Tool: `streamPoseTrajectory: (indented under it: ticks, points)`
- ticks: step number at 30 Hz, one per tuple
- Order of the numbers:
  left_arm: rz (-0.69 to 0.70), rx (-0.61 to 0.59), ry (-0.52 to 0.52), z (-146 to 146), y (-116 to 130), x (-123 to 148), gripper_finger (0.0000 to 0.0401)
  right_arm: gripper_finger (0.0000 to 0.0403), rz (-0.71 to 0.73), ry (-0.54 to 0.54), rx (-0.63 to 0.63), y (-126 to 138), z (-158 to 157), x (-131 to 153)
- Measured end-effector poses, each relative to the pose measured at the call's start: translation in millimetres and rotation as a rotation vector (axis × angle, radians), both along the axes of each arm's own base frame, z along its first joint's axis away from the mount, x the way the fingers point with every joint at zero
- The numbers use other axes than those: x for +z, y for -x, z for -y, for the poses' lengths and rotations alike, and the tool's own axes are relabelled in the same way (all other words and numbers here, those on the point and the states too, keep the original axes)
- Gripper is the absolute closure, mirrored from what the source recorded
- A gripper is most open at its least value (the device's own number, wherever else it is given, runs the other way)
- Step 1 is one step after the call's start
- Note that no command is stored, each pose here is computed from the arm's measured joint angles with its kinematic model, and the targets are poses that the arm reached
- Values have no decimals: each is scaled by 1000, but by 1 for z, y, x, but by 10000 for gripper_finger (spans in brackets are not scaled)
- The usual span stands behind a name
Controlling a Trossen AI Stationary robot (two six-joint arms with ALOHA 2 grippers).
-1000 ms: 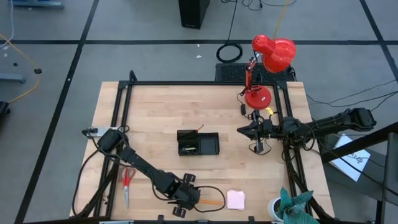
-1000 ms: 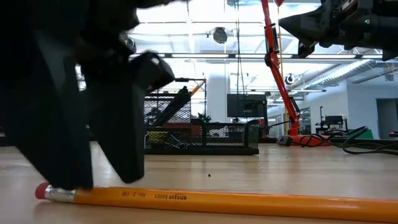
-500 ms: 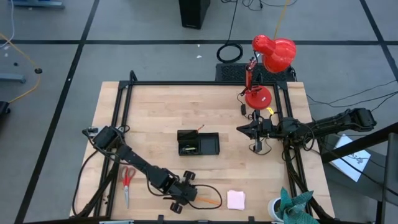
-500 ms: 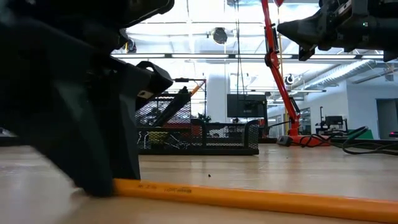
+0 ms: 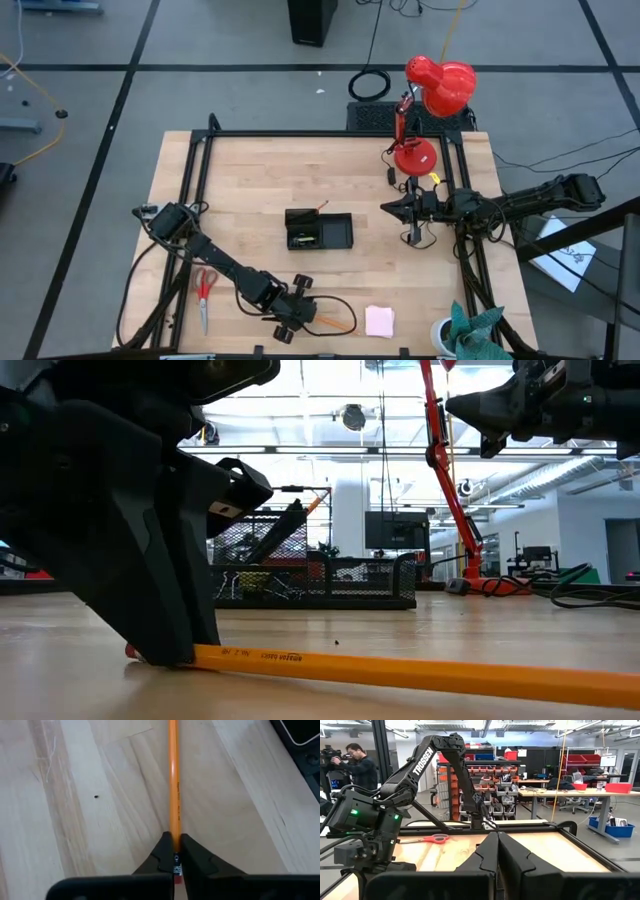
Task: Pick and place office supplies into organizer
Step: Put the pencil into the mesh desk organizer
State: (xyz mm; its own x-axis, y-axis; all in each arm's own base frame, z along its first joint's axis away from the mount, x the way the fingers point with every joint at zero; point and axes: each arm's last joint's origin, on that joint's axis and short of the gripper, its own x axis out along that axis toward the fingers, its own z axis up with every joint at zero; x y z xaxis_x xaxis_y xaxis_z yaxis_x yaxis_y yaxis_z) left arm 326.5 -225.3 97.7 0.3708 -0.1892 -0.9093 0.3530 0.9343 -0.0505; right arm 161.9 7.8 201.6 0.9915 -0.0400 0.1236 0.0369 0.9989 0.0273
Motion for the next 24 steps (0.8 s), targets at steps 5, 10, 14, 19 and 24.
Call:
streamPoseTrajectory:
  ticks: [5,10,14,19,24]
  points:
    - [-9,5,-3,1,2,1,390,399,0,0,2,0,0,0]
    - [-38,29,-48,1,11,9,392,399,3,0,2,0,0,0]
    - [-285,48,-289,-19,46,26,396,399,3,0,2,0,0,0]
    - [-462,164,-499,-43,76,48,397,399,4,0,2,0,0,0]
    - [-552,139,-581,-51,86,57,397,399,12,-1,3,0,0,1]
